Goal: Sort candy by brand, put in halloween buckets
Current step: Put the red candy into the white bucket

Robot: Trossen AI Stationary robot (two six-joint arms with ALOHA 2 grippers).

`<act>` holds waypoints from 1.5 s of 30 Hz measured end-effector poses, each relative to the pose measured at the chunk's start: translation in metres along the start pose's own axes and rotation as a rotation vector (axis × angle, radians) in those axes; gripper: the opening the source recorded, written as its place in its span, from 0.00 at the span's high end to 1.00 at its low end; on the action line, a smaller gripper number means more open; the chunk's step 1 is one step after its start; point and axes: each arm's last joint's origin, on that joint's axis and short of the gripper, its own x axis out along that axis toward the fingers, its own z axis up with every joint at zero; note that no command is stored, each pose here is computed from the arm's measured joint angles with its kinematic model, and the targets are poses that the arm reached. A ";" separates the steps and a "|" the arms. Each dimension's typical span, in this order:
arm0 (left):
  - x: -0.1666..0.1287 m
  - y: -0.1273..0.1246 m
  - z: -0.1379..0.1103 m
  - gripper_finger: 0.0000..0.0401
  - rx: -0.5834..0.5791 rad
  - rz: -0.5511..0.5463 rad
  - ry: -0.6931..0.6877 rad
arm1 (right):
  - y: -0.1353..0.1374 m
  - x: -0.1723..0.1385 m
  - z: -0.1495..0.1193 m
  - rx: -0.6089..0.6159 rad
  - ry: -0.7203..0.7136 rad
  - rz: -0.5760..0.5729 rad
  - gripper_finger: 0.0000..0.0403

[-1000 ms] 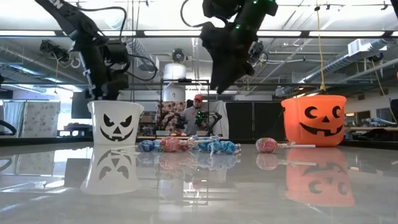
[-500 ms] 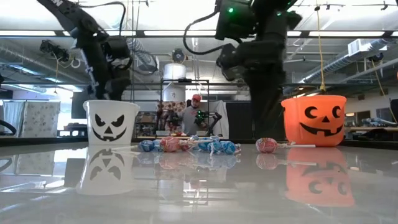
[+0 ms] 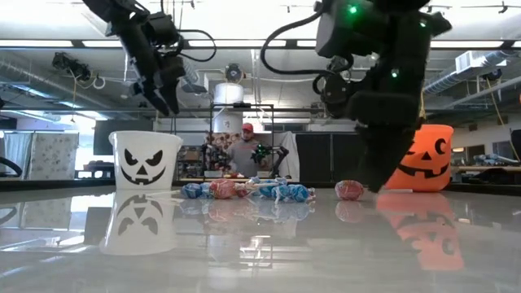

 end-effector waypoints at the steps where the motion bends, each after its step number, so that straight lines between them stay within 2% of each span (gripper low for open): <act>1: 0.000 -0.002 0.000 0.39 0.005 -0.011 0.001 | 0.001 0.003 -0.001 -0.006 -0.026 0.006 0.59; 5: 0.000 -0.014 0.001 0.39 0.037 -0.075 -0.007 | 0.001 0.019 -0.006 -0.029 -0.065 0.065 0.60; 9: -0.001 -0.029 0.002 0.39 0.074 -0.116 -0.011 | -0.006 0.029 -0.012 -0.026 -0.088 0.059 0.67; 11: -0.002 -0.037 0.002 0.40 0.088 -0.154 -0.016 | -0.007 0.029 -0.011 -0.055 -0.097 0.054 0.75; 14: -0.005 -0.054 0.004 0.42 0.124 -0.277 -0.051 | -0.006 0.027 -0.007 -0.105 -0.123 0.077 0.92; 15: -0.006 -0.060 0.005 0.42 0.137 -0.324 -0.064 | -0.006 0.026 -0.006 -0.123 -0.129 0.080 0.95; 18: -0.010 -0.074 0.009 0.43 0.145 -0.448 -0.119 | -0.003 0.020 0.002 -0.130 -0.166 0.073 0.96; 25: -0.013 -0.088 0.016 0.37 0.134 -0.641 -0.177 | -0.007 -0.011 0.038 -0.061 -0.390 0.067 0.96; 30: -0.011 -0.092 0.017 0.29 0.149 -0.696 -0.183 | -0.018 -0.041 0.066 -0.009 -0.559 0.089 0.96; 35: -0.017 -0.108 0.018 0.22 0.231 -0.755 -0.244 | -0.033 -0.061 0.089 0.027 -0.658 0.134 0.96; 40: -0.020 -0.128 0.018 0.22 0.322 -0.768 -0.292 | -0.045 -0.074 0.107 0.043 -0.716 0.188 0.96; 45: -0.012 -0.142 0.016 0.27 0.367 -0.772 -0.281 | -0.049 -0.087 0.120 0.039 -0.789 0.238 0.96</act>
